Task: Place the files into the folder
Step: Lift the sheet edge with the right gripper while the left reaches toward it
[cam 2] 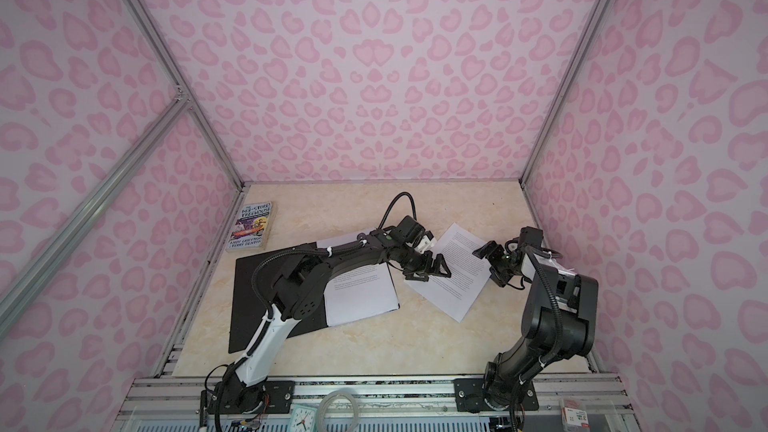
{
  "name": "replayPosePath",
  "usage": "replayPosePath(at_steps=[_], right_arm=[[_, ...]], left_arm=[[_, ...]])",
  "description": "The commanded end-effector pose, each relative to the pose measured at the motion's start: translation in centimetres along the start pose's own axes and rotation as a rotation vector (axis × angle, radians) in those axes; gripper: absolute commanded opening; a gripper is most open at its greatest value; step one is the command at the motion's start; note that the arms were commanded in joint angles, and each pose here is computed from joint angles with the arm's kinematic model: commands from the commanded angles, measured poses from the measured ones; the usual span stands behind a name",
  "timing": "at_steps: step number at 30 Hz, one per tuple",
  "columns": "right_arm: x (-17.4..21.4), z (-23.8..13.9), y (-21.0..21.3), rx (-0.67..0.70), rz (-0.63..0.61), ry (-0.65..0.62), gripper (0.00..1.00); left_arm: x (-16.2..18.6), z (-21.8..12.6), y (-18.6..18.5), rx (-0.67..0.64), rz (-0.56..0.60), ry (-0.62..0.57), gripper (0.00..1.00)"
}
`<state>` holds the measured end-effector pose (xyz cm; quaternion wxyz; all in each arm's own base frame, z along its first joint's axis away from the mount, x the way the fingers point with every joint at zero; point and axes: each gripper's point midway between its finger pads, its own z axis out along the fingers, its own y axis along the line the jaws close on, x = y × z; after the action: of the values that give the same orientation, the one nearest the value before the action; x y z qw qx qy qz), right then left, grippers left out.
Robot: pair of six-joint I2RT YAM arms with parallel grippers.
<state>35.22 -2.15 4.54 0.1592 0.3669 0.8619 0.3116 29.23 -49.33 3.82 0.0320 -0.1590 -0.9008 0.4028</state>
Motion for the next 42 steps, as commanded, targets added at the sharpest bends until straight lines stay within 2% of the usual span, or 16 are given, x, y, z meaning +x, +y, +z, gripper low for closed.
replayPosePath(at_steps=[1, 9, 12, 18, 23, 28, 33, 36, 42], right_arm=[[1.6, 0.3, 0.8, -0.065, 0.035, 0.054, 0.86], [3.2, 1.4, 0.1, -0.043, 0.004, 0.047, 0.69], [3.6, 1.5, -0.2, -0.037, -0.003, 0.037, 0.60], [3.9, 1.5, -1.0, -0.002, -0.009, 0.038, 0.29], [3.9, 1.1, -0.9, 0.005, -0.012, 0.034, 0.00], [3.9, 0.8, -0.5, -0.001, -0.012, 0.035, 0.00], [4.1, 0.4, 0.0, -0.017, -0.011, 0.039, 0.00], [4.3, 0.3, 0.3, -0.027, -0.009, 0.049, 0.00], [4.2, -0.1, 0.5, -0.030, -0.017, 0.050, 0.00]], left_arm=[[2.8, 1.0, 5.5, -0.195, -0.108, 0.073, 0.99], [3.0, 0.8, 5.3, -0.190, -0.109, 0.077, 0.99], [3.0, 0.7, 5.2, -0.188, -0.107, 0.078, 1.00], [2.8, 0.4, 4.6, -0.169, -0.098, 0.077, 0.99], [1.2, -1.5, 1.7, -0.111, -0.038, 0.034, 0.99], [-2.5, -5.6, -3.9, -0.023, 0.099, -0.101, 0.99], [-6.3, -9.8, -10.3, 0.062, 0.290, -0.263, 0.98], [-7.8, -13.3, -13.6, 0.115, 0.381, -0.383, 0.98], [-7.3, -21.8, -20.0, 0.178, 0.633, -0.674, 0.98]])
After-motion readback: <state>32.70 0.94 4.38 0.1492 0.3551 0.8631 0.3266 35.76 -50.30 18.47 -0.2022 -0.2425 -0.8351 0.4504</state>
